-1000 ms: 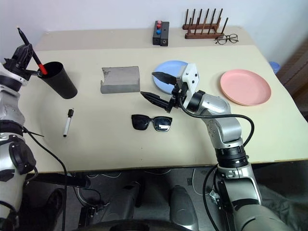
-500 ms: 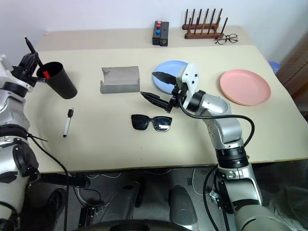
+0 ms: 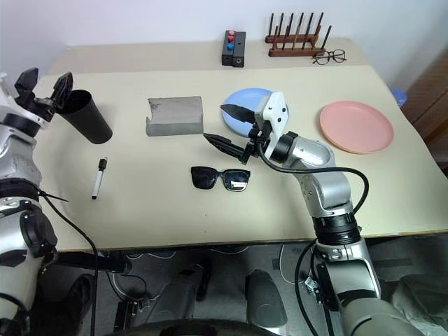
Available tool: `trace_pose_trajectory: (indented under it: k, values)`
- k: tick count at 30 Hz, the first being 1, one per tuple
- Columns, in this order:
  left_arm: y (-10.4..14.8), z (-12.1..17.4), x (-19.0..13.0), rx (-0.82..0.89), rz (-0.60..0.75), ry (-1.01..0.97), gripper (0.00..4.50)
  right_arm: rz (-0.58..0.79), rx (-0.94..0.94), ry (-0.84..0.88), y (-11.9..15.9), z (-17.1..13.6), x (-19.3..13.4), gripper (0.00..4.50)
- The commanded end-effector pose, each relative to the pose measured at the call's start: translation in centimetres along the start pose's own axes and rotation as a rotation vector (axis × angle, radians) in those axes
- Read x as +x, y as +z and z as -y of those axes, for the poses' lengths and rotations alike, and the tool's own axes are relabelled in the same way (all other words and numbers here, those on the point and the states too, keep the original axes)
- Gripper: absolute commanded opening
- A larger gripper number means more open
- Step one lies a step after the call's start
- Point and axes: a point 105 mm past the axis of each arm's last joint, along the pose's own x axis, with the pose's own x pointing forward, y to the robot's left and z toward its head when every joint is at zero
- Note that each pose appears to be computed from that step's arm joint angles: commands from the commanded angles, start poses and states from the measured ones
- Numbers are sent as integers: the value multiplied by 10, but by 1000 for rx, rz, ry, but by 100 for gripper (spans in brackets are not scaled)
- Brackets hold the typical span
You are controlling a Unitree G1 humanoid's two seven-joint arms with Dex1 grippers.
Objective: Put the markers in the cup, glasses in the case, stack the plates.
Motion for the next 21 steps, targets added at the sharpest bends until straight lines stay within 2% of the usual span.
trace_pose_trajectory:
  k: [1, 8, 10, 11, 13, 16, 21]
  values:
    - [32, 5, 4, 52, -56, -65, 445, 33, -32, 8, 9, -4, 0, 390]
    - [70, 50, 1, 68, -232, -178, 445, 39, -31, 17, 7, -2, 5, 390]
    - [64, 52, -5, 82, -343, -144, 445, 43, -32, 26, 6, -3, 7, 390]
    - [51, 54, -15, 59, -463, -144, 445, 46, -33, 30, 6, -3, 9, 390]
    - [38, 53, -30, 83, -595, -124, 445, 52, -32, 35, 6, -3, 10, 390]
    - [28, 49, -43, 70, -731, -37, 445, 54, -30, 39, 4, -4, 12, 390]
    - [9, 58, -57, -83, -892, 29, 445, 57, -23, 49, 1, -7, 12, 390]
